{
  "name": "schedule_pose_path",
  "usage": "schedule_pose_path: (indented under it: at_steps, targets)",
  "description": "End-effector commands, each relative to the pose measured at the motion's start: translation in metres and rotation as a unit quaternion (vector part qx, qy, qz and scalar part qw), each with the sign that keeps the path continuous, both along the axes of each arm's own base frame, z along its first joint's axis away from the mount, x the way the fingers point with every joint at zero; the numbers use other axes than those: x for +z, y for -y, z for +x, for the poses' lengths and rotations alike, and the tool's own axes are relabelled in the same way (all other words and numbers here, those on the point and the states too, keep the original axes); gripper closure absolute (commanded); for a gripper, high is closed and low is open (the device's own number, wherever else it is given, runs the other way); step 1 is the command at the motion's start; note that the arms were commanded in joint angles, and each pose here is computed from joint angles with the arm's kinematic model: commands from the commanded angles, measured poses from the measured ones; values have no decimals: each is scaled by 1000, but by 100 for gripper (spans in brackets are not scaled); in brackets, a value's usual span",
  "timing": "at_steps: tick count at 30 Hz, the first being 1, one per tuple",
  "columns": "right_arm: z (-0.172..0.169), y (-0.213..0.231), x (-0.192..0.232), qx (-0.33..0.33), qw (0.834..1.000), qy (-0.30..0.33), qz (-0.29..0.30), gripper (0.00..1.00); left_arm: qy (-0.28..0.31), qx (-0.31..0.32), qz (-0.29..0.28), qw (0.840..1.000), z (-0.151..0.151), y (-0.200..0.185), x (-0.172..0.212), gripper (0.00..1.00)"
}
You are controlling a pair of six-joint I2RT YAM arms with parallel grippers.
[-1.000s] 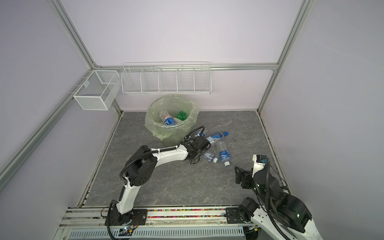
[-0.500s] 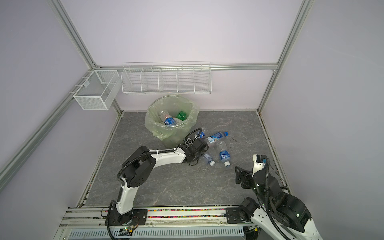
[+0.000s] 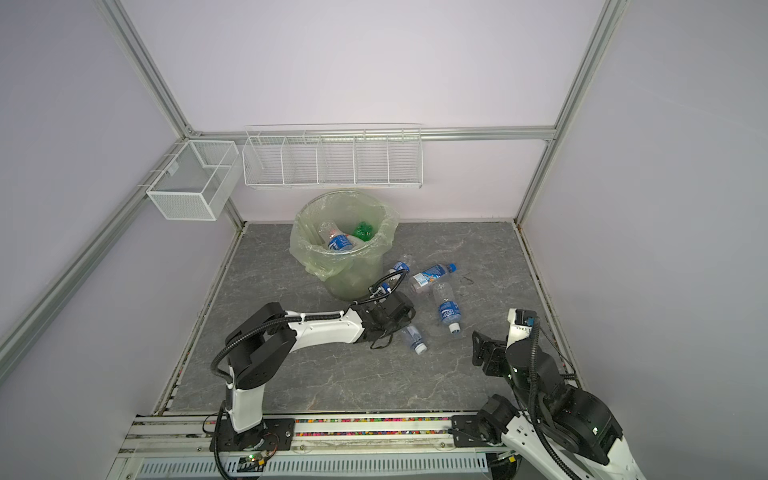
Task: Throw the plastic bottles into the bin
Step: 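Lower the left gripper onto the clear bottle with a barcode label, then close the left gripper on the clear bottle and lift it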
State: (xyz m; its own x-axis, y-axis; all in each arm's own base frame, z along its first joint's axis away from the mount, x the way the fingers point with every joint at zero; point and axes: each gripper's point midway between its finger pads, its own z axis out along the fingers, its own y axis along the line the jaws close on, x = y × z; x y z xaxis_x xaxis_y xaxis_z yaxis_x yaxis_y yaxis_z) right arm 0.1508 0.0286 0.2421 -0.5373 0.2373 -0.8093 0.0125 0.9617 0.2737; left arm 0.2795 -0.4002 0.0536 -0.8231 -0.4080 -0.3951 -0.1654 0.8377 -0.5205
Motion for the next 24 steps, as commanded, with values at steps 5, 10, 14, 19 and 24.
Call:
schedule_pose_path:
  at_steps: [5, 10, 14, 19, 24]
  targets:
    - [5, 0, -7, -16, 999, -24, -22, 12, 80, -27, -19, 996, -2, -8, 42, 50]
    - [13, -10, -9, -7, 999, -36, -25, 12, 114, -77, -29, 990, -14, -3, 59, 50]
    - [20, -21, -13, 1, 999, -48, -24, 12, 139, -112, -23, 984, -27, 1, 74, 50]
    - [29, -31, -20, 5, 997, -66, -32, 12, 157, -138, -23, 978, -37, -2, 91, 50]
    - [36, -41, -29, 9, 996, -83, -40, 12, 165, -154, -21, 974, -47, -11, 100, 50]
